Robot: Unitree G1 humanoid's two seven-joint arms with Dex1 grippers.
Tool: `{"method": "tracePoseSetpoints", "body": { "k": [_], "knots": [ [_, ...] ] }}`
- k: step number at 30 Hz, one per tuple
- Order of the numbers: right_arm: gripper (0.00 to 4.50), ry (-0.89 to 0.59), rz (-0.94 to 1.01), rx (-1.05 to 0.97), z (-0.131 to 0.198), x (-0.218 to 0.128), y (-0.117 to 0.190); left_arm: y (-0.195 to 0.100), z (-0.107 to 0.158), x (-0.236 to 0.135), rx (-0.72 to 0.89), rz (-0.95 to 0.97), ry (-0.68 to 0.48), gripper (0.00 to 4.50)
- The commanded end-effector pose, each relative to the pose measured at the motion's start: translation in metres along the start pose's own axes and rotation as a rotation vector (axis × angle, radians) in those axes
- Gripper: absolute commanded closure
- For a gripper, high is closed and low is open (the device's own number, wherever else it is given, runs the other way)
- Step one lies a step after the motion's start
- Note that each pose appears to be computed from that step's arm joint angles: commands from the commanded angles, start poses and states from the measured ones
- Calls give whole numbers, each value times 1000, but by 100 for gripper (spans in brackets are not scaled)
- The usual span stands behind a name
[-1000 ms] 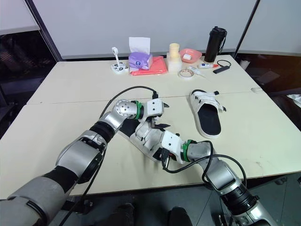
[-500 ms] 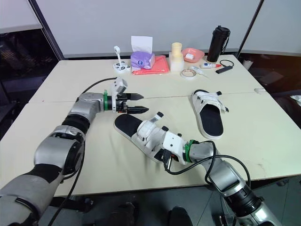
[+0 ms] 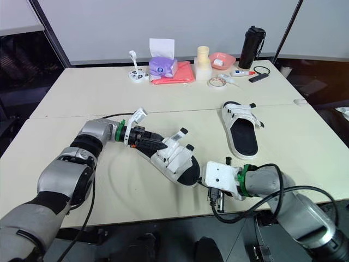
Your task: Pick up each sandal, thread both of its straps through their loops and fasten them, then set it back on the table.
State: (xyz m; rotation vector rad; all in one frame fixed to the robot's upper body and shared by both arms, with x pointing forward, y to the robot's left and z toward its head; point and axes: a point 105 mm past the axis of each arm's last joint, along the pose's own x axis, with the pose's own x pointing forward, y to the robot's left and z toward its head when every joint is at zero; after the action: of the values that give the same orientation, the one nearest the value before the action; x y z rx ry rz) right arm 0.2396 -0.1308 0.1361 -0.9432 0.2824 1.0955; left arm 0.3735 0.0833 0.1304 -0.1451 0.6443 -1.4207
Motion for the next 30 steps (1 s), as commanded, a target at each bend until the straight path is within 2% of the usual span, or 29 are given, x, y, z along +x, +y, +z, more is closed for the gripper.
{"method": "tracePoseSetpoints", "body": {
  "k": [1,5,11,24,27,30],
  "knots": [
    [450,-14,-27,-54,14,-14,-3,-3,2,-2,3,-13,53,1],
    [450,9,-43,-65,14,-20,-3,-4,-8,4,-15,-33,93,1],
    [450,21,-62,-47,14,-23,0,-17,0,23,-112,-130,42,1],
    [450,51,-72,-11,6,-23,5,-37,-5,61,-183,-253,109,1],
    [450,50,-77,0,5,-23,5,-39,-2,62,-190,-264,104,79],
    [450,50,-80,7,5,-22,6,-41,-1,62,-203,-274,95,223]
  ]
}}
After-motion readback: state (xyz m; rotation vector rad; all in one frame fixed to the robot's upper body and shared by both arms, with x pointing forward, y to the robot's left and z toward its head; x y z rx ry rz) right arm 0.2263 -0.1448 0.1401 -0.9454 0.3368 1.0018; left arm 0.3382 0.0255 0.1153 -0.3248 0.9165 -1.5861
